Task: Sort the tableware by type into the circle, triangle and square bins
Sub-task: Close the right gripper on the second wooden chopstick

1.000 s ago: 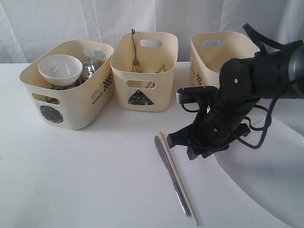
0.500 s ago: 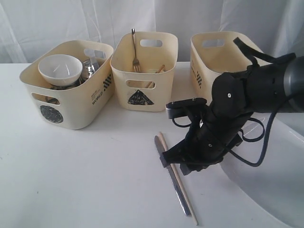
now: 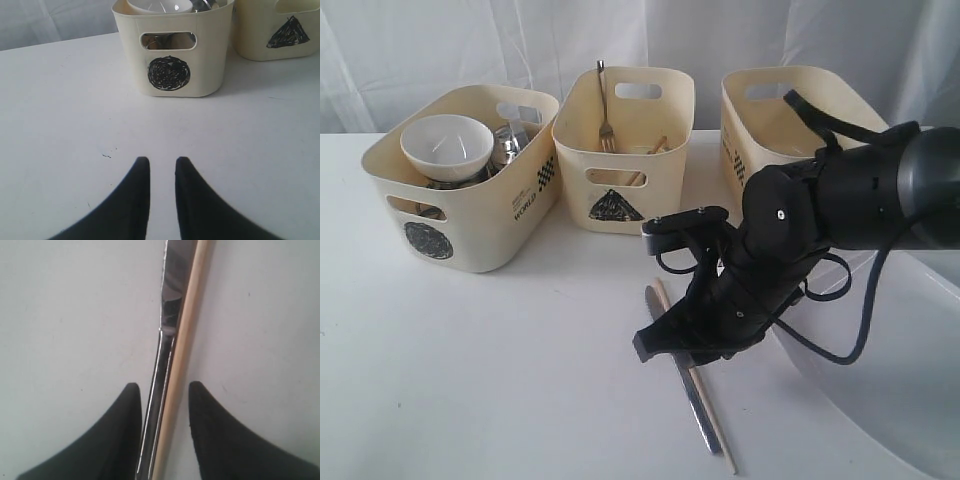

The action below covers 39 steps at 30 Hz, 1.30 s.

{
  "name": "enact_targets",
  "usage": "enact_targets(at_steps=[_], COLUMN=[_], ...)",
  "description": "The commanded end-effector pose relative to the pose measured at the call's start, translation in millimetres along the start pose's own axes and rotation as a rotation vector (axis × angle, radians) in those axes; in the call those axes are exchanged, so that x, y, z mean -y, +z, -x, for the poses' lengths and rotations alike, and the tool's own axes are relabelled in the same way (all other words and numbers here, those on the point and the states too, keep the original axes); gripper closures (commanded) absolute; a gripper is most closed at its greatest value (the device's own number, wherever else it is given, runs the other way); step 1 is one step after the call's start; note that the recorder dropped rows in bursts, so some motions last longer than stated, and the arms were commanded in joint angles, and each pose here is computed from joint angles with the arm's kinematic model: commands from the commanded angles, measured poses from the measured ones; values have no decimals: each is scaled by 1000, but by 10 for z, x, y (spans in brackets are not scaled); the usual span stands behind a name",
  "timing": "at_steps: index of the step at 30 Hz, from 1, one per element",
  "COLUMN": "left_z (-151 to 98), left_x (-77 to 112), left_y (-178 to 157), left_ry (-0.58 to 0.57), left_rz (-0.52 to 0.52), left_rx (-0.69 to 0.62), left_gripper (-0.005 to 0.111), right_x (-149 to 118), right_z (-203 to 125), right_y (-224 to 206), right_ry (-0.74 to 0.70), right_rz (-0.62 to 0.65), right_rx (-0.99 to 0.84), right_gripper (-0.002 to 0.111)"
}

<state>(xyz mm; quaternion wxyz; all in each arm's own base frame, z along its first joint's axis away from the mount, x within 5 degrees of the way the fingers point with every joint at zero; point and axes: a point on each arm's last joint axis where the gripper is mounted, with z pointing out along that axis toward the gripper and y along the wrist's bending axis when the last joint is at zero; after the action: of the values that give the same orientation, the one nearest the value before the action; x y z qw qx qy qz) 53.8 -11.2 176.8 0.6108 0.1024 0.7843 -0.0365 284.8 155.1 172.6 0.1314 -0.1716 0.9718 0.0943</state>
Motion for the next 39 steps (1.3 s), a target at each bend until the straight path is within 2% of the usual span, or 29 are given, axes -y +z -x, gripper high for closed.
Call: enact_targets(at_steps=[1,22,39], left_z=[-14,-14,-14], left_x=[0,0,0], left_y=[0,0,0], left_ry=[-9,-9,-9], left_rz=[1,1,1], left_rx=[-3,-3,-3], left_gripper=[81,81,81], right_x=[-13,45,56], right_z=[-6,4,16], right_y=[3,309,307], right_ry=[-34,-83,-106], right_rz=[-9,-51,-64], right_rx=[9,-10,2], right_gripper=[77,77,77])
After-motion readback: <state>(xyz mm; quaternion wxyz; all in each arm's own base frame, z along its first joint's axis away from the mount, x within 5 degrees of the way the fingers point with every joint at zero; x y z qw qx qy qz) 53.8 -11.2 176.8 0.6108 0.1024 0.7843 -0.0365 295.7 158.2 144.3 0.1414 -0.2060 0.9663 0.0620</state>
